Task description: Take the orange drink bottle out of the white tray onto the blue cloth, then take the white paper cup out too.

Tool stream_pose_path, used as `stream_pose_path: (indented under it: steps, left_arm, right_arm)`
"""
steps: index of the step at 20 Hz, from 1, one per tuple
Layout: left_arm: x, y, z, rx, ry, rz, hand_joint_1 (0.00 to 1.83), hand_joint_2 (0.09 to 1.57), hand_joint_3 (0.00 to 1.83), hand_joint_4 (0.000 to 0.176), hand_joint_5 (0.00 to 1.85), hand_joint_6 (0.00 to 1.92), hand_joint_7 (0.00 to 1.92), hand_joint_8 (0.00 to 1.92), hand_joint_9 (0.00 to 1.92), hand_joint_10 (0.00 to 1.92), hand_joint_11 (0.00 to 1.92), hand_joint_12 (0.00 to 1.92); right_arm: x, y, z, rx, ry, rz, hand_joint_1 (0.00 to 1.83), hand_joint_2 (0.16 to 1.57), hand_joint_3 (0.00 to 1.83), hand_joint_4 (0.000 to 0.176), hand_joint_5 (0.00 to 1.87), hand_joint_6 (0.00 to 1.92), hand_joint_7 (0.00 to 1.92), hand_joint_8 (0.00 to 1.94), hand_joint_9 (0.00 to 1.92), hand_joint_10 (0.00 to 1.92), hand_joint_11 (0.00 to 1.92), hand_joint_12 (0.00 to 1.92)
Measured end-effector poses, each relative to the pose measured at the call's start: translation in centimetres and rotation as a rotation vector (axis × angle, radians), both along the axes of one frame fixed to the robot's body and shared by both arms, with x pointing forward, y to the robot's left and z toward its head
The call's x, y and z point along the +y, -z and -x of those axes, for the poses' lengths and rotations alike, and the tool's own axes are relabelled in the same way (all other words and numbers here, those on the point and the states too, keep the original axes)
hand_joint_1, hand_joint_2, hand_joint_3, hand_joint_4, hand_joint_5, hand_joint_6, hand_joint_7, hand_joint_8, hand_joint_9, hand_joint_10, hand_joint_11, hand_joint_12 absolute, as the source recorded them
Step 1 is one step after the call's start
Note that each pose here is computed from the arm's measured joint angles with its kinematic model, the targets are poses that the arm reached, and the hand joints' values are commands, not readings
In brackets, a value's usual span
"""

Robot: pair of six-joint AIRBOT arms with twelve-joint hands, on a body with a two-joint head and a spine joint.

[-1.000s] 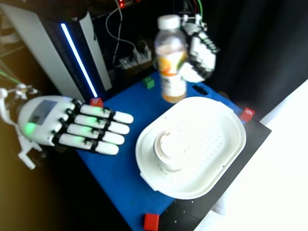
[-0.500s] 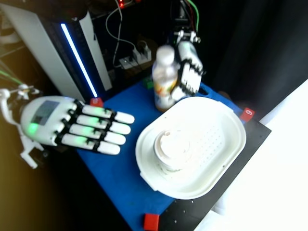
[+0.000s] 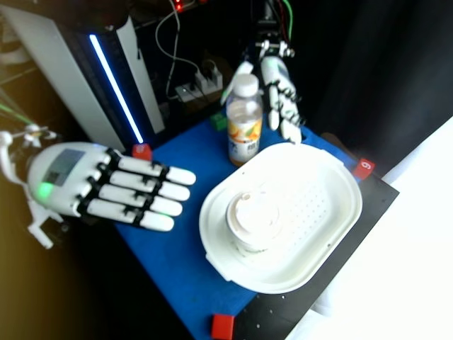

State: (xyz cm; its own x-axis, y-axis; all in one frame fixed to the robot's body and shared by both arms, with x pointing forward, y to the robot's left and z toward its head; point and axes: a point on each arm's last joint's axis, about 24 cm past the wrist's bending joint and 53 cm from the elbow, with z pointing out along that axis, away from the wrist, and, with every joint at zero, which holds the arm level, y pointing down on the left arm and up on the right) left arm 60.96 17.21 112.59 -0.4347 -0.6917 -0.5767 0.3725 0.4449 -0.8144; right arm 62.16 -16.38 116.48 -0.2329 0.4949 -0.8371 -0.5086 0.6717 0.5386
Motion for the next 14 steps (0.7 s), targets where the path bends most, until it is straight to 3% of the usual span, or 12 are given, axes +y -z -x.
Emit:
stream_pose_path:
  steps: [1, 2, 3, 4, 5, 6, 7, 8, 9, 10, 12, 14]
  left_arm:
    - [0.8, 0.2, 0.2, 0.003, -0.017, -0.003, 0.43, 1.07, 0.0, 0.128, 0.0, 0.0, 0.0, 0.0, 0.0, 0.0, 0.0, 0.0]
    - [1.5, 0.4, 0.3, 0.008, -0.038, -0.006, 0.41, 1.07, 0.0, 0.147, 0.0, 0.0, 0.0, 0.0, 0.0, 0.0, 0.0, 0.0]
    - [2.2, 0.4, 0.5, 0.004, -0.056, -0.021, 0.42, 1.07, 0.0, 0.134, 0.0, 0.0, 0.0, 0.0, 0.0, 0.0, 0.0, 0.0]
    - [3.2, 0.0, 0.7, -0.014, -0.086, -0.038, 0.52, 1.08, 0.0, 0.145, 0.0, 0.0, 0.0, 0.0, 0.0, 0.0, 0.0, 0.0]
    - [3.7, -0.4, 0.8, -0.029, -0.099, -0.043, 0.52, 1.08, 0.0, 0.145, 0.0, 0.0, 0.0, 0.0, 0.0, 0.0, 0.0, 0.0]
    - [4.4, -1.0, 0.7, -0.051, -0.12, -0.048, 0.69, 1.08, 0.0, 0.102, 0.03, 0.01, 0.0, 0.0, 0.0, 0.0, 0.0, 0.0]
    - [4.9, -1.3, 0.6, -0.064, -0.136, -0.044, 0.69, 1.08, 0.0, 0.102, 0.03, 0.01, 0.0, 0.0, 0.0, 0.0, 0.0, 0.0]
    - [5.4, -1.6, 0.6, -0.073, -0.154, -0.037, 0.61, 1.09, 0.0, 0.074, 0.01, 0.0, 0.0, 0.0, 0.0, 0.0, 0.01, 0.01]
    - [5.8, -1.8, 0.5, -0.08, -0.167, -0.035, 0.59, 1.09, 0.0, 0.097, 0.03, 0.01, 0.0, 0.0, 0.0, 0.0, 0.0, 0.0]
    - [6.3, -1.6, 0.5, -0.078, -0.182, -0.037, 0.59, 1.09, 0.0, 0.115, 0.04, 0.01, 0.0, 0.0, 0.0, 0.0, 0.0, 0.0]
    - [6.5, -1.9, 0.5, -0.09, -0.193, -0.03, 0.65, 1.08, 0.0, 0.102, 0.07, 0.03, 0.0, 0.0, 0.0, 0.0, 0.0, 0.0]
    - [7.1, -2.2, 0.5, -0.103, -0.209, -0.021, 0.74, 1.11, 0.01, 0.145, 0.07, 0.02, 0.0, 0.0, 0.0, 0.0, 0.0, 0.0]
  right_arm:
    - [-0.1, 0.0, 0.0, 0.003, 0.003, -0.002, 0.52, 1.37, 0.0, 0.0, 0.0, 0.0, 0.0, 0.0, 0.0, 0.0, 0.0, 0.0]
    - [-0.1, 0.0, 0.0, 0.002, 0.003, -0.003, 0.45, 1.38, 0.0, 0.0, 0.0, 0.0, 0.0, 0.0, 0.0, 0.0, 0.0, 0.0]
    - [0.0, 0.0, 0.0, 0.001, 0.0, -0.002, 0.4, 1.39, 0.01, 0.0, 0.0, 0.0, 0.0, 0.0, 0.0, 0.0, 0.0, 0.0]
    - [0.0, 0.0, 0.0, -0.005, -0.006, 0.007, 0.35, 1.37, 0.0, 0.016, 0.0, 0.0, 0.0, 0.0, 0.0, 0.0, 0.0, 0.0]
    - [0.0, -0.1, -0.2, -0.014, -0.01, 0.013, 0.35, 1.37, 0.0, 0.016, 0.0, 0.0, 0.0, 0.0, 0.0, 0.0, 0.0, 0.0]
    - [0.0, -0.4, -0.7, -0.027, -0.005, 0.007, 0.35, 1.36, 0.0, 0.046, 0.0, 0.0, 0.0, 0.0, 0.0, 0.0, 0.0, 0.0]
    - [0.1, -0.7, -1.2, -0.037, 0.003, -0.009, 0.35, 1.36, 0.0, 0.046, 0.0, 0.0, 0.0, 0.0, 0.0, 0.0, 0.0, 0.0]
    - [0.3, -1.1, -1.9, -0.049, 0.008, -0.026, 0.35, 1.36, 0.0, 0.048, 0.0, 0.0, 0.0, 0.0, 0.0, 0.0, 0.0, 0.0]
    - [0.7, -1.3, -2.6, -0.055, 0.008, -0.032, 0.35, 1.35, 0.0, 0.036, 0.0, 0.0, 0.0, 0.0, 0.0, 0.0, 0.0, 0.0]
    - [1.4, -1.6, -3.6, -0.063, 0.007, -0.041, 0.38, 1.35, 0.0, 0.009, 0.0, 0.0, 0.0, 0.0, 0.0, 0.0, 0.0, 0.0]
    - [2.6, -2.0, -5.3, -0.066, 0.006, -0.059, 0.45, 1.3, 0.0, 0.047, 0.0, 0.0, 0.0, 0.0, 0.0, 0.0, 0.0, 0.0]
    - [4.0, -1.6, -6.9, -0.055, 0.001, -0.05, 0.47, 1.28, 0.0, 0.094, 0.0, 0.0, 0.0, 0.0, 0.0, 0.0, 0.0, 0.0]
